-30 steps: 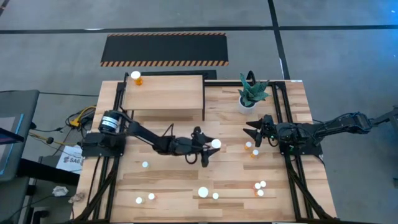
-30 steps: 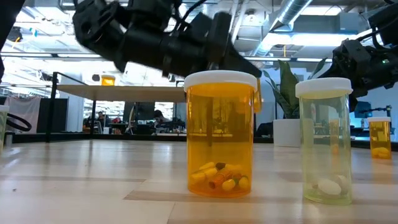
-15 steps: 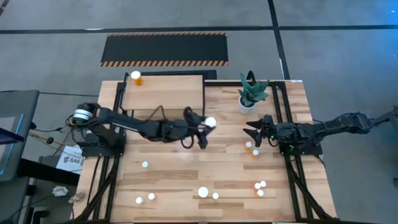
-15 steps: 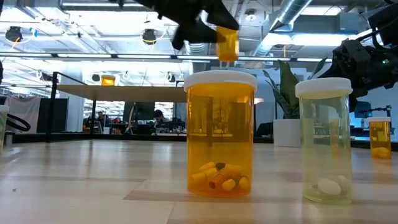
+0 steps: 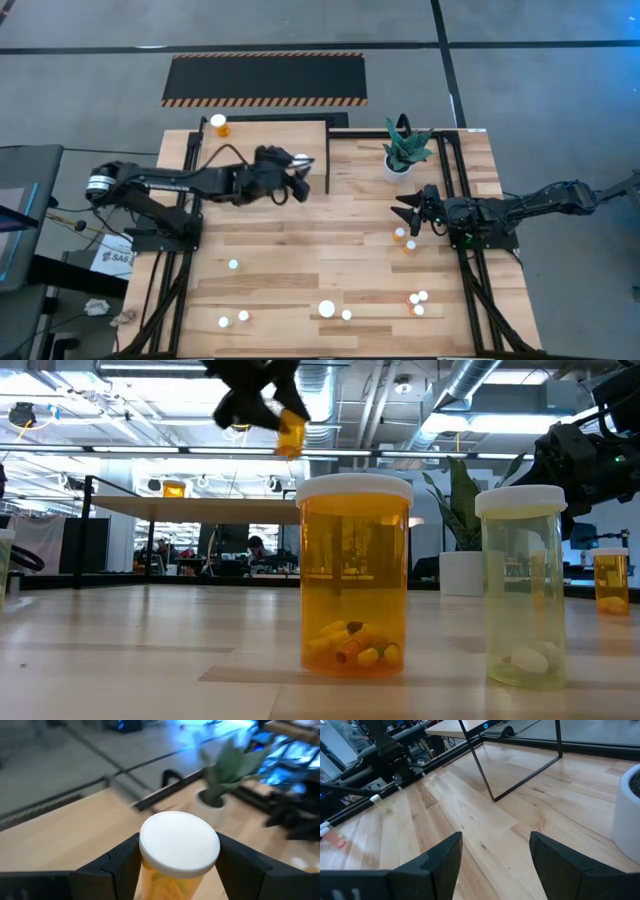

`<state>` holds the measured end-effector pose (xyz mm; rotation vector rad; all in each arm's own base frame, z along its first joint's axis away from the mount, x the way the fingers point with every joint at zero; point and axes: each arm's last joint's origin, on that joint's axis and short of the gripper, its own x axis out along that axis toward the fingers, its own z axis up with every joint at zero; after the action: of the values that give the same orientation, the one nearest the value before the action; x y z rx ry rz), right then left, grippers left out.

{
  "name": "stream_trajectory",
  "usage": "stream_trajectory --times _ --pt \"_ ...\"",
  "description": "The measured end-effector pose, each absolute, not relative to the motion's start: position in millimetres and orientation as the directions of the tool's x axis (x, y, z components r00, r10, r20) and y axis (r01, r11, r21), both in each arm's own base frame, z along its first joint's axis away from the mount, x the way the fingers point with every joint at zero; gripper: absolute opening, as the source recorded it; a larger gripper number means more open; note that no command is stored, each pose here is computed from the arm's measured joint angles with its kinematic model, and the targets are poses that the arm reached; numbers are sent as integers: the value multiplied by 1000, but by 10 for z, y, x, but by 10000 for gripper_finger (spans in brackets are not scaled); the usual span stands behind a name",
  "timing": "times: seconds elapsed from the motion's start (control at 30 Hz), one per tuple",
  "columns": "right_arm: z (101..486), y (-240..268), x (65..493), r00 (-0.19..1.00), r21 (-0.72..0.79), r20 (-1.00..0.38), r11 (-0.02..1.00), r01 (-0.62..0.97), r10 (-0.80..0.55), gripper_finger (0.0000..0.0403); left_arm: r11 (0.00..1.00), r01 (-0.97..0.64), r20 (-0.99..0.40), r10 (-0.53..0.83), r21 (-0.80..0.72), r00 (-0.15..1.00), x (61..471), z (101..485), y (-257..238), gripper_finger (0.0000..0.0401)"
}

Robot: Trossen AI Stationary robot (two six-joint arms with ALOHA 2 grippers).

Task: Pick and place medicine bottles onto shelf by color
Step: Put the top large orange pill bottle on the shelf aligned with the other large orange pill bottle

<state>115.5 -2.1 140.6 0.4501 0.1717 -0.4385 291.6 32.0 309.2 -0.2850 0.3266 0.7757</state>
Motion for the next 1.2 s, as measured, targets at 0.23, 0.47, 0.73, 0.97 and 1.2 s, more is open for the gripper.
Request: stream_trajectory --times 0.23,0.47,0.73,0.97,1.2 --pt "1406 -21 1155 893 383 -255 809 446 -371 256 571 -817 -412 729 -73 546 2627 3197 548 217" --pt "1405 -21 1155 893 383 -255 809 446 -371 256 511 -855 -397 769 -87 500 2166 3069 675 217" --pt "1406 -21 1155 893 383 -255 809 446 -371 256 422 -899 -351 828 -121 436 1613 2853 708 217" --pt "1406 -21 1155 893 383 -255 809 446 -371 256 326 -937 -340 873 -127 350 1346 2636 752 217" --pt "1406 -21 1155 893 383 -255 809 446 -371 256 240 -967 -331 908 -90 256 1229 2589 822 217"
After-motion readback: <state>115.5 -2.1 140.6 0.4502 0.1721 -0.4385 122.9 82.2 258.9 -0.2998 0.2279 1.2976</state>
